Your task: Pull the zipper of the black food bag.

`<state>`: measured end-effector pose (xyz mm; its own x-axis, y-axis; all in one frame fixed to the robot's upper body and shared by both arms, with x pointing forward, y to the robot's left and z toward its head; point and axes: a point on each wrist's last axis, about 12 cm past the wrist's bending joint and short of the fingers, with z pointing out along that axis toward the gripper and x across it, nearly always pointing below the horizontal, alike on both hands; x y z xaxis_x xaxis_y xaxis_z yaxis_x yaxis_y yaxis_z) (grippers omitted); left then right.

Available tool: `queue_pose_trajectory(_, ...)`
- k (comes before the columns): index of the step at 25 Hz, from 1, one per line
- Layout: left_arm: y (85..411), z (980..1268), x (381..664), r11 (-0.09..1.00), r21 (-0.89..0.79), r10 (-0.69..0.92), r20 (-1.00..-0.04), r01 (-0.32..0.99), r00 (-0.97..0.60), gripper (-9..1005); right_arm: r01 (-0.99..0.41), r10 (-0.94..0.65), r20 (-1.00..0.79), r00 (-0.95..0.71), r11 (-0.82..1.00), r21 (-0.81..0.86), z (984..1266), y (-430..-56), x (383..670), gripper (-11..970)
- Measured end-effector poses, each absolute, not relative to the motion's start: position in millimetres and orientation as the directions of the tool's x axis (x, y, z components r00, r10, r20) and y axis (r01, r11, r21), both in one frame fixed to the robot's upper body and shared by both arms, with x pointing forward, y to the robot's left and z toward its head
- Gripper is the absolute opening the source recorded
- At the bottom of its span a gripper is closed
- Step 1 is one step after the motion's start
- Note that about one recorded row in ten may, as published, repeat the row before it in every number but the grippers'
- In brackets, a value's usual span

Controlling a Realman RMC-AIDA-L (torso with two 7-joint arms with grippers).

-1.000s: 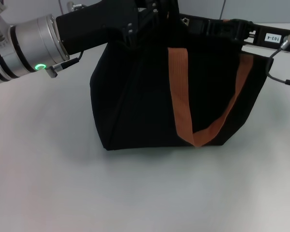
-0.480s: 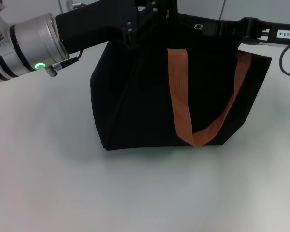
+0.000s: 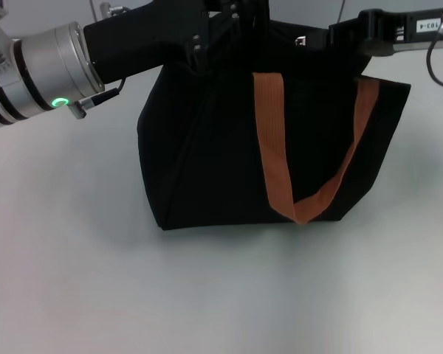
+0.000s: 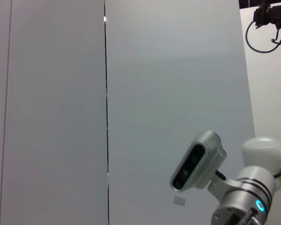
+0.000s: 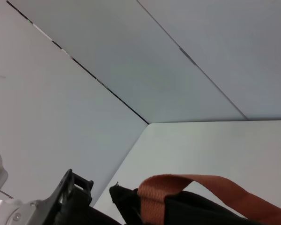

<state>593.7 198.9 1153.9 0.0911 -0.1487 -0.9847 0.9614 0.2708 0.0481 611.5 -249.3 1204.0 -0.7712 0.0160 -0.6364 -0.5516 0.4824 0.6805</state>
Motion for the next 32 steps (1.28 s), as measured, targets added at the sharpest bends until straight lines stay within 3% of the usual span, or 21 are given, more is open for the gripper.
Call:
queue_pose_trajectory(17,199.0,1152.8,591.4,0.263,0.044,-0.155,-0.984,0.964,0.087,62,-0.539,-0.158,-0.559,-0.814,0.564,0.626,1253.2,-235.6,633.6,21)
queue_pose_trajectory(32,200.2,1150.6,589.3,0.261,0.038,-0.156,-0.984,0.965,0.081,64,-0.528,-0.222,-0.513,-0.829,0.614,0.587,1261.1,-228.8,637.6,40)
